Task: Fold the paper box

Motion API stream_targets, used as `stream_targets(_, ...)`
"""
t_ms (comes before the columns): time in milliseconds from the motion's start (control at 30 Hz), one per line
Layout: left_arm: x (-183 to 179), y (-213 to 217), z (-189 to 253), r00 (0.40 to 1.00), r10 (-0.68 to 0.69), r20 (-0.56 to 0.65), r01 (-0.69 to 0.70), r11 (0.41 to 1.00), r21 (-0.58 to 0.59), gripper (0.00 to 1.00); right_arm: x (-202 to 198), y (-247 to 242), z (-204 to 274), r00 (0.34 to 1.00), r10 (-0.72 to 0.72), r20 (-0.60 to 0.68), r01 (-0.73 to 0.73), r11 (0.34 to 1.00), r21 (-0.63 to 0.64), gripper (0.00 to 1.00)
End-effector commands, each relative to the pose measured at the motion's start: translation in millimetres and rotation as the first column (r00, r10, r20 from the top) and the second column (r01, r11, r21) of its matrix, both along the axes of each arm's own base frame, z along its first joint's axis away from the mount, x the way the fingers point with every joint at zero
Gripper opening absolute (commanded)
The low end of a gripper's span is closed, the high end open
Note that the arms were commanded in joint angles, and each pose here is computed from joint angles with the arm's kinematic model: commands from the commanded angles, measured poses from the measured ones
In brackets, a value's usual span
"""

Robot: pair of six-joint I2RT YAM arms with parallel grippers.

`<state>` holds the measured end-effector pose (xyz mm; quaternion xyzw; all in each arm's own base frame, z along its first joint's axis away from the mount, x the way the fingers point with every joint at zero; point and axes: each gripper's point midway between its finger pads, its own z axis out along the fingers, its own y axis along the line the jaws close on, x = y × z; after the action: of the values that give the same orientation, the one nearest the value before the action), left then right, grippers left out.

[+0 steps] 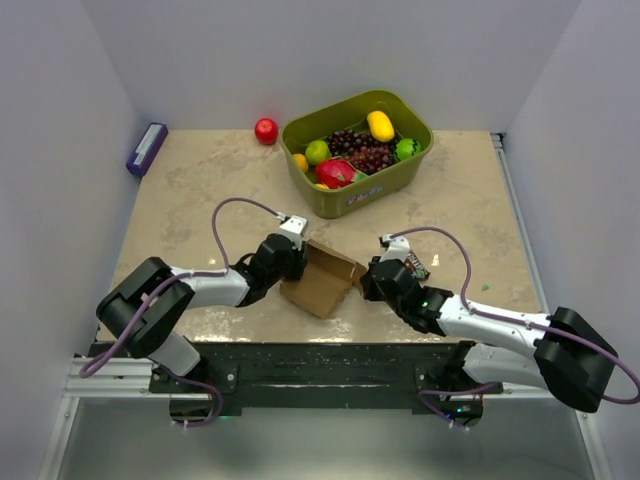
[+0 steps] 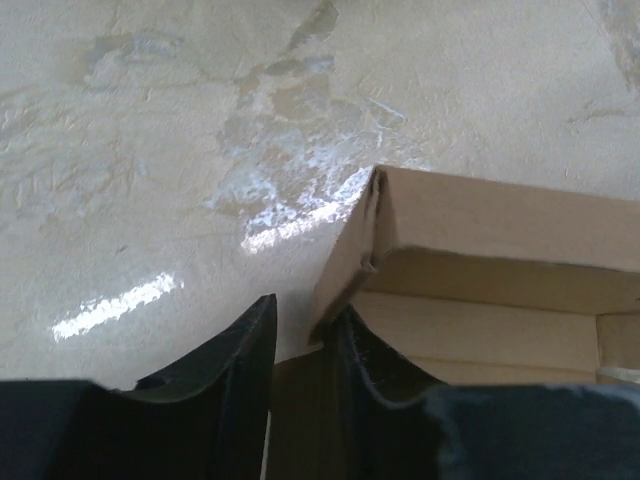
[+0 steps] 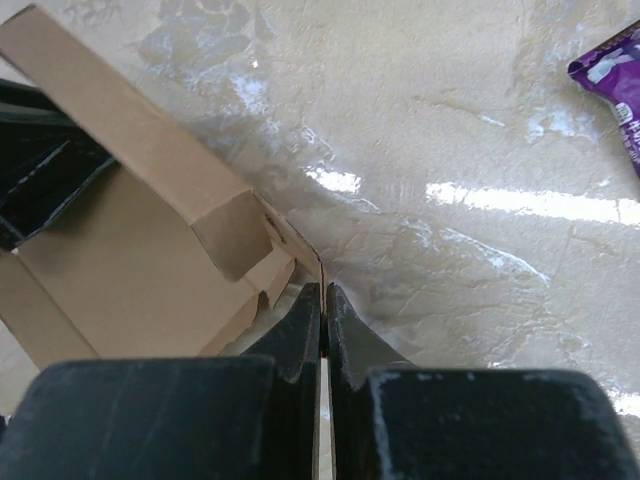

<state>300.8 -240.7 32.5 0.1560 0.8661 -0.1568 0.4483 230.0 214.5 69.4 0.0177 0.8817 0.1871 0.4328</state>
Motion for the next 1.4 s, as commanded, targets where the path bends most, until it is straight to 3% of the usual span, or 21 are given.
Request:
stream_targets(0,4,-7,36,0.997,-0.01,0.077,0.019,0.992,-0.122,0.48,18,1,19,0.993,-0.011,0.118,0.011,1.0,-0.005,0.0)
stream_targets(67,-1,-6,40,0.997,-0.02,0.079,0.031,0.99,-0.139,0.59,20,1,19,0.99,0.015,0.137,-0.01,0.999,-0.039,0.0)
stream_targets(167,-11,-6,50,0.996,-0.046,0.08,0.058,0.985,-0.165,0.67,22,0,22,0.985,0.051,0.168,-0.038,0.996,-0.082,0.0)
stream_targets(400,-31,-5,82,0.992,-0.095,0.077,0.112,0.96,-0.255,0.75,22,18,27,0.948,0.231,0.219,-0.198,0.966,-0.164,0.02)
stream_targets(533,-22,-2,110,0.993,-0.086,0.086,0.109,0.941,-0.32,0.76,24,25,19,0.947,0.263,0.186,-0.227,0.955,-0.192,0.06)
stream_targets(600,-15,1,116,0.992,-0.078,0.096,0.105,0.939,-0.327,0.76,24,25,15,0.951,0.257,0.171,-0.222,0.955,-0.198,0.12)
stream_targets(667,-7,3,113,0.993,-0.067,0.102,0.096,0.944,-0.315,0.76,24,23,15,0.957,0.238,0.166,-0.206,0.96,-0.188,0.23)
stream_targets(700,-4,5,110,0.993,-0.063,0.097,0.091,0.946,-0.312,0.76,23,22,16,0.959,0.233,0.164,-0.203,0.962,-0.183,0.35)
stream_targets(767,-3,3,98,0.994,-0.072,0.079,0.093,0.947,-0.307,0.75,23,22,19,0.963,0.215,0.162,-0.189,0.969,-0.162,0.5)
stream_targets(867,-6,0,88,0.994,-0.083,0.068,0.101,0.94,-0.327,0.73,19,21,22,0.968,0.201,0.151,-0.181,0.974,-0.134,0.59)
stream_targets(1100,4,8,108,0.994,0.003,0.106,0.037,0.925,-0.377,0.73,9,11,37,0.983,0.137,0.122,-0.13,0.99,-0.06,0.63)
stream_targets(1200,14,17,113,0.993,0.051,0.103,-0.007,0.921,-0.389,0.73,8,4,52,0.995,0.045,0.088,-0.045,0.999,-0.006,0.63)
stream_targets(1367,21,22,103,0.998,0.03,0.059,-0.002,0.903,-0.429,0.73,8,16,88,0.999,-0.038,0.032,0.033,0.987,0.155,0.63)
